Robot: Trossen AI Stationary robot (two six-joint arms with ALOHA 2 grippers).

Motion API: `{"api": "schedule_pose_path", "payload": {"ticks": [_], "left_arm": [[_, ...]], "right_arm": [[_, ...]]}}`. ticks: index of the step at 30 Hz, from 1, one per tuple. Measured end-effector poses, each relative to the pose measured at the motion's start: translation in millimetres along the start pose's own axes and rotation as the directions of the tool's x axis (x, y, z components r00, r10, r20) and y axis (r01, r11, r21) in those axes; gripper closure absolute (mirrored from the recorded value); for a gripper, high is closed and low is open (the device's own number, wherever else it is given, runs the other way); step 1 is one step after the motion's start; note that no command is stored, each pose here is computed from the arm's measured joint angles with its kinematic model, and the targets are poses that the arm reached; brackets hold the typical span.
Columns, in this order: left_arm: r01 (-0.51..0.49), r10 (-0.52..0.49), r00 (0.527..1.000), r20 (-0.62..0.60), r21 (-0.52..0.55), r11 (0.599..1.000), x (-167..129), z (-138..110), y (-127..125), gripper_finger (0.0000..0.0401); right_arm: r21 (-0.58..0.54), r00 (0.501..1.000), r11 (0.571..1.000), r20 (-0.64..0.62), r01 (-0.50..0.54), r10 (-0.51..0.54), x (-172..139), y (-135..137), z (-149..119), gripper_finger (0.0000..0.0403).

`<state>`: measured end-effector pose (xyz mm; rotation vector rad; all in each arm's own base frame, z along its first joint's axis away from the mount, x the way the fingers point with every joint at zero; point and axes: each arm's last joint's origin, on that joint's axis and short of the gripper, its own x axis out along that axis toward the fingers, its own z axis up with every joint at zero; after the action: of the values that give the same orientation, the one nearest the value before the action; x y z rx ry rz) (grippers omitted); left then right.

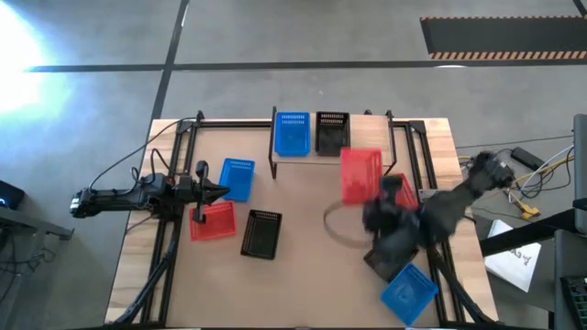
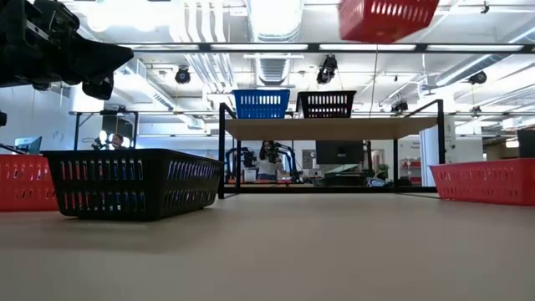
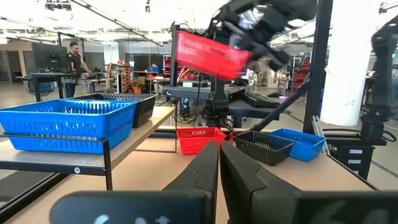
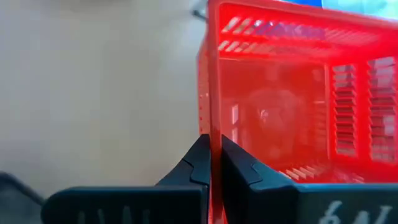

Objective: Stack baskets on shelf by color
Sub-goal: Put the bottom red basket on the shelf

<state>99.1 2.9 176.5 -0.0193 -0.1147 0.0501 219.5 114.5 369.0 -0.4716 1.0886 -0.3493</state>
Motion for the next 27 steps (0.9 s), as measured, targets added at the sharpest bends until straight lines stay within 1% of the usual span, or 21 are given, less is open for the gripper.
{"api": "schedule_pose_path", "payload": {"ticks": [2,5,8,10,12,17,21,25,27], "left_arm": [[0.000,0.000,1.000,0.001,0.000,1.000,0.0,0.1,0.0,0.0401],[0.000,0.000,1.000,0.001,0.000,1.000,0.0,0.0,0.0,0.0401],[0.000,0.000,1.000,0.001,0.000,1.000,-0.1,0.1,0.0,0.0401],[0.000,0.000,1.000,0.001,0.000,1.000,-0.1,0.1,0.0,0.0401],[0.000,0.000,1.000,0.001,0.000,1.000,0.0,0.1,0.0,0.0401],[0.000,0.000,1.000,0.000,0.000,1.000,0.0,0.0,0.0,0.0401],[0.000,0.000,1.000,0.001,0.000,1.000,0.0,0.0,0.0,0.0401],[0.000,0.000,1.000,0.001,0.000,1.000,0.0,0.1,0.0,0.0401],[0.000,0.000,1.000,0.000,0.000,1.000,0.0,0.0,0.0,0.0401]], "right_arm": [[0.036,1.000,0.999,-0.023,0.021,-0.020,5.0,-28.7,-8.2,0.0394],[0.068,0.997,0.998,-0.081,0.004,0.001,13.5,-62.4,-24.9,0.0394],[0.052,0.988,0.999,-0.156,-0.009,0.017,27.0,-85.1,-41.2,0.0394],[0.045,0.982,0.999,-0.187,0.006,0.003,37.0,-95.6,-49.3,0.0394],[0.032,0.979,0.999,-0.205,-0.005,0.012,46.9,-102.9,-55.3,0.0394],[-0.013,0.979,0.995,-0.176,-0.102,0.098,75.5,-109.9,-59.4,0.0394],[-0.049,0.961,0.990,-0.254,-0.128,0.112,98.0,-116.3,-69.5,0.0394],[-0.027,0.949,0.979,-0.254,-0.200,0.187,114.3,-123.1,-78.4,0.0394],[-0.018,0.951,0.980,-0.247,-0.199,0.188,118.5,-128.5,-81.9,0.0394]]}}
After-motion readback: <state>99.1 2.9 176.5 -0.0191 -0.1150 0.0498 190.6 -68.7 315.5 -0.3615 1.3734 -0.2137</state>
